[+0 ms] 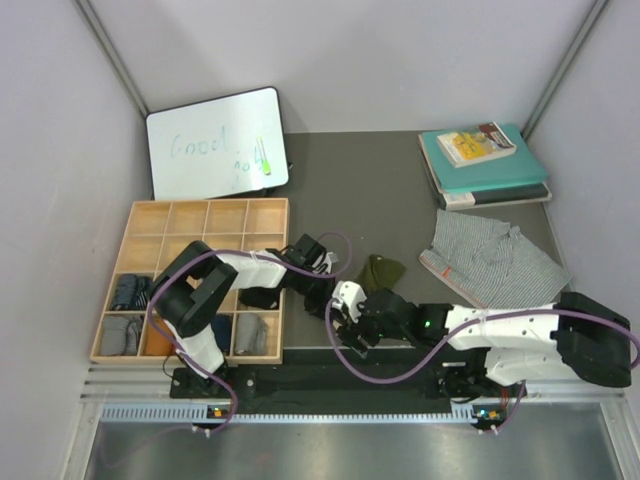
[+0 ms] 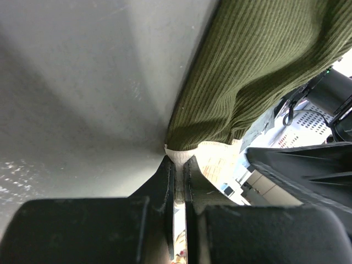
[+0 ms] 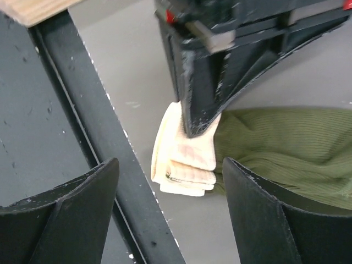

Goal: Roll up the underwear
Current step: Roll the underwear to the center of the board.

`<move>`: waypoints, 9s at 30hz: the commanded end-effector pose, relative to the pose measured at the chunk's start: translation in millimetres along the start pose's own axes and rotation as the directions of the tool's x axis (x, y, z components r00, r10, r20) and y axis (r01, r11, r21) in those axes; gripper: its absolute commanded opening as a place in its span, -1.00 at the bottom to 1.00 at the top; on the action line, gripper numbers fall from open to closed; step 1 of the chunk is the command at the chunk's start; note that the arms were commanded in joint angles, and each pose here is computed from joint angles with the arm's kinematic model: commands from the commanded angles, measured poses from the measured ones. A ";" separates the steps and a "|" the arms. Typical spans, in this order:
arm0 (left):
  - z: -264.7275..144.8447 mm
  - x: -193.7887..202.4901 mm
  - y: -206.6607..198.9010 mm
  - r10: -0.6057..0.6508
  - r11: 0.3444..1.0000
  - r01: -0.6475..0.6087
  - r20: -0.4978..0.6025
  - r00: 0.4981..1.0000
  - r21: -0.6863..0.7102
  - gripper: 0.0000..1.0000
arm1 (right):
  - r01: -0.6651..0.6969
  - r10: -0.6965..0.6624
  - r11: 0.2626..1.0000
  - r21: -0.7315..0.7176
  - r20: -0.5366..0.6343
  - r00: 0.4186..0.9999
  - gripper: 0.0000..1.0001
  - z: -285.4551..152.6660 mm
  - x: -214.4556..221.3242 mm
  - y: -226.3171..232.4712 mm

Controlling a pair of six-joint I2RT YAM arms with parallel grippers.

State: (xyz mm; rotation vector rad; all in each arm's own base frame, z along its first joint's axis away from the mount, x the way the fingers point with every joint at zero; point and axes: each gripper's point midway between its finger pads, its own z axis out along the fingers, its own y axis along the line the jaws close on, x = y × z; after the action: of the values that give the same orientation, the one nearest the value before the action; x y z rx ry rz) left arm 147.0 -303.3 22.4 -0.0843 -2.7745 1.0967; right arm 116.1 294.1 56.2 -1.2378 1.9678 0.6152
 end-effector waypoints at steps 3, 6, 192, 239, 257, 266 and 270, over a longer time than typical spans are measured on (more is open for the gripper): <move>-1.6 6.5 11.8 -0.016 0.999 0.014 -0.042 0.999 -0.048 -1.00 | 0.061 -0.060 0.998 -0.024 0.041 0.997 0.44 10.8 -23.1 12.8; -2.8 5.9 10.8 -0.013 0.999 0.011 -0.041 0.999 -0.048 -1.00 | 0.078 -0.078 0.997 -0.004 0.012 0.997 0.42 17.8 -18.4 11.5; -24.2 -13.0 -15.2 0.070 0.997 -0.071 0.056 0.996 0.016 -1.00 | 0.003 -0.037 0.978 0.209 0.160 0.986 0.43 -14.3 -36.6 -12.8; -88.0 -22.0 -55.1 0.356 0.833 -0.529 0.574 0.738 0.163 0.14 | -0.398 0.323 0.870 -0.291 -0.274 0.906 -1.00 16.0 -5.4 -5.8; -43.0 -7.8 -41.2 0.407 0.772 -0.583 0.508 0.759 0.253 0.18 | -0.583 0.456 0.704 -0.405 -0.371 0.809 -1.00 25.4 -1.9 -30.1; -33.3 0.0 -34.2 0.408 0.777 -0.569 0.473 0.781 0.270 0.14 | -0.643 0.507 0.652 -0.402 -0.399 0.764 -1.00 29.7 5.3 -43.3; -25.4 5.8 -28.8 0.416 0.781 -0.560 0.440 0.796 0.275 0.03 | -0.664 0.525 0.631 -0.401 -0.409 0.746 -1.00 32.6 6.1 -46.7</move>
State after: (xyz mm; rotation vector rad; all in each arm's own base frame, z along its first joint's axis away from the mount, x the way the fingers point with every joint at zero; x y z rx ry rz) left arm 159.0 -304.1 63.7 -0.5944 -2.9063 1.9405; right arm 146.6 290.0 30.7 -0.9494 2.6156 1.5064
